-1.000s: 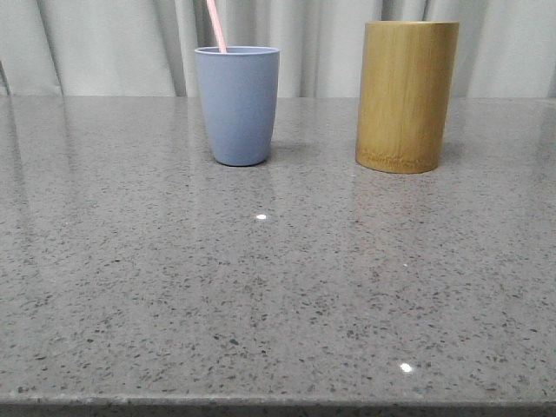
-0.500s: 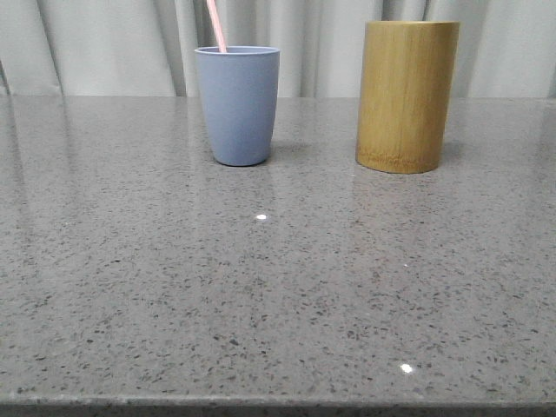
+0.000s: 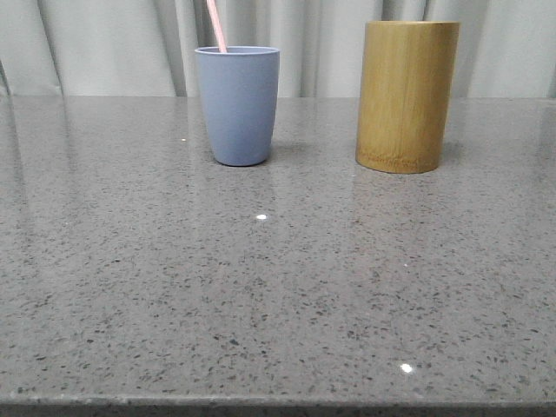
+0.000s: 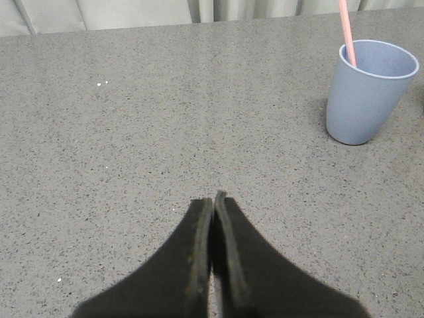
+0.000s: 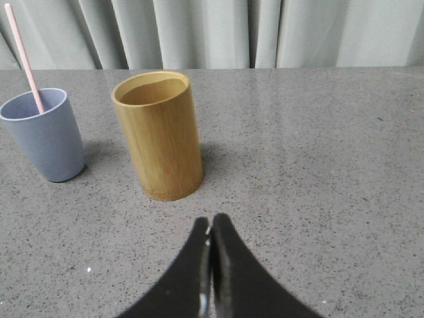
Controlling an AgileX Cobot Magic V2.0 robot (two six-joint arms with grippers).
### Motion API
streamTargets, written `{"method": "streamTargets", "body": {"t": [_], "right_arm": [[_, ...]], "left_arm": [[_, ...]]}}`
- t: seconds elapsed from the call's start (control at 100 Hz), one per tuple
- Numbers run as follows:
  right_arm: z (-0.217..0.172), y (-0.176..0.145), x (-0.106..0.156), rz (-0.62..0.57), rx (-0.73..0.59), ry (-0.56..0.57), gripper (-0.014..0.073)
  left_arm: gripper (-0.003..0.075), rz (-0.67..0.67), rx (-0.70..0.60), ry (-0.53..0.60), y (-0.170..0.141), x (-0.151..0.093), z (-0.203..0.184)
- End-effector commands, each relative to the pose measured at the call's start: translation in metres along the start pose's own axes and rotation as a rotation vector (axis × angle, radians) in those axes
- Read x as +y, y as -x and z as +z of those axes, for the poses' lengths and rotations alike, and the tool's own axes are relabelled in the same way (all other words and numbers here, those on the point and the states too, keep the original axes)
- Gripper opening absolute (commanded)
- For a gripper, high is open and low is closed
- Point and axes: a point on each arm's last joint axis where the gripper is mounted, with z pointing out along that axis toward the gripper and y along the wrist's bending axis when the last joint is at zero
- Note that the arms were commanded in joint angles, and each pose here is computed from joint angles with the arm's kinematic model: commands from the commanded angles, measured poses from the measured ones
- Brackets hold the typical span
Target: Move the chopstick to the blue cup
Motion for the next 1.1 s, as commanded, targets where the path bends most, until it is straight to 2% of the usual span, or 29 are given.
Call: {"method": "streamTargets", "body": {"t": [0.0, 0.19, 0.39, 0.68, 0.96, 1.09], "right_arm": [[-0.003, 0.014, 0.002, 0.0, -0.091, 0.009, -0.0097], [-0.003, 0.014, 0.002, 0.0, -0.091, 0.009, -0.0097], [-0.003, 0.014, 0.002, 0.0, -0.092, 0.009, -0.0097], [-0.003, 0.014, 0.002, 0.0, -0.092, 0.009, -0.0097], [-0.003, 0.014, 0.002, 0.0, -0.092, 0.009, -0.0097], [-0.003, 0.014, 0.002, 0.0, -0.092, 0.009, -0.0097]], "left_arm": [[-0.0019, -0.01, -0.089, -0.011, 0.013, -0.001, -0.004], [-0.0019, -0.009, -0.086, -0.011, 0.008, -0.001, -0.005], [-0.0019, -0.009, -0.109, -0.016, -0.011, 0.001, -0.008], [-0.0019, -0.037, -0.295, 0.058, -0.039, 0.011, -0.01], [-0.0019, -0.061, -0.412, 0.101, -0.078, 0.017, -0.008], [-0.0019, -0.068, -0.424, 0.113, -0.099, 0.019, -0.003]]}}
